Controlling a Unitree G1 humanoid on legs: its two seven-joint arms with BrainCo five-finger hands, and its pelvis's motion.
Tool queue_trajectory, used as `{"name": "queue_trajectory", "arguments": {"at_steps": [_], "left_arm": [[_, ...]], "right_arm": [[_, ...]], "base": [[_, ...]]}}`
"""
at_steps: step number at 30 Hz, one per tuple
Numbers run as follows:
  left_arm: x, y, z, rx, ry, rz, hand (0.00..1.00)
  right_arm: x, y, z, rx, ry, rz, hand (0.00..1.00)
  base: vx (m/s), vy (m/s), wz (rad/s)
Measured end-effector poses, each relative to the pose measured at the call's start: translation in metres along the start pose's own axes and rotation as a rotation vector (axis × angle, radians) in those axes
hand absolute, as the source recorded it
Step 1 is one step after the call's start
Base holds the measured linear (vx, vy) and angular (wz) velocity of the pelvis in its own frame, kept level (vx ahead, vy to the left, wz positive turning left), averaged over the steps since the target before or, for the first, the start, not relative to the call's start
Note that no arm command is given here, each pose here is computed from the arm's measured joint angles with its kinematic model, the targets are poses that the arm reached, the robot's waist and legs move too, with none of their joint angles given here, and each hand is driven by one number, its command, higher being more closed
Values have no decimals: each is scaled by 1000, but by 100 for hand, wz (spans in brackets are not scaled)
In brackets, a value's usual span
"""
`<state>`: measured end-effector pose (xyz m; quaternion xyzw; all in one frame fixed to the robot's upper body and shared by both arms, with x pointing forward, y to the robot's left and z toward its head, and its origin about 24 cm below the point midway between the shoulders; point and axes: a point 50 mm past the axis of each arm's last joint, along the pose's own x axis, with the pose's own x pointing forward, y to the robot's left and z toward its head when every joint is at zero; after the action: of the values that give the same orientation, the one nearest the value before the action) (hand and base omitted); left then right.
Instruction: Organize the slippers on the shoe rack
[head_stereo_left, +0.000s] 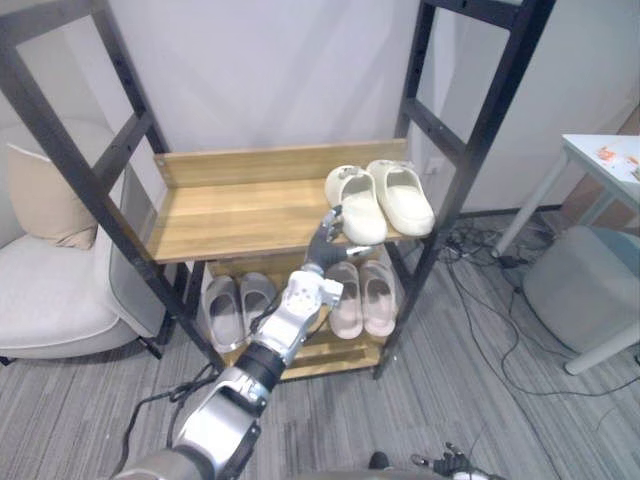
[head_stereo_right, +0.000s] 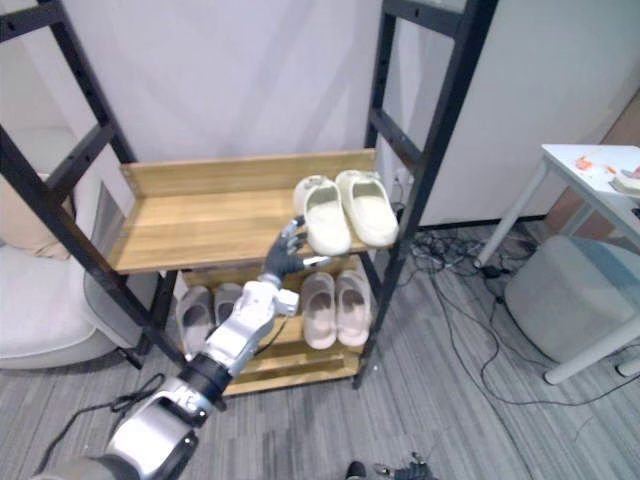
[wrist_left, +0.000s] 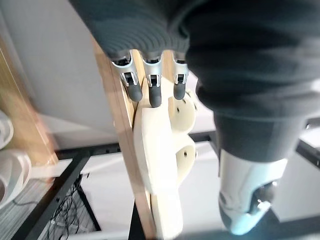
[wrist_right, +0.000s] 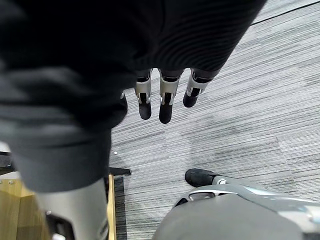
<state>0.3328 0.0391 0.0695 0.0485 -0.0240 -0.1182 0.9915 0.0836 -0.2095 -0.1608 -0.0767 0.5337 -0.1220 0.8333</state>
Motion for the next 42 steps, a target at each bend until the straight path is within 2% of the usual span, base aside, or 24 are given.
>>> {"name": "queue_trajectory", "arguments": {"at_steps": [16, 27, 34, 42], "left_arm": [[13, 20, 1, 13, 38, 95, 0], [1, 27, 13, 4, -38, 71, 0], [-31, 10, 28, -81, -167, -73, 0], [-83, -26, 0, -238, -76, -298, 0]], "right_arm": [[0, 0, 1, 36, 0, -3, 0], [1, 0, 5, 31, -11, 5, 0], [1, 2, 6, -5, -16, 22, 0], [2, 1, 1, -26, 11, 25, 0]], "base": [[-4, 0, -3], [11, -7, 6], [15, -6, 27], [-10, -12, 24]]}}
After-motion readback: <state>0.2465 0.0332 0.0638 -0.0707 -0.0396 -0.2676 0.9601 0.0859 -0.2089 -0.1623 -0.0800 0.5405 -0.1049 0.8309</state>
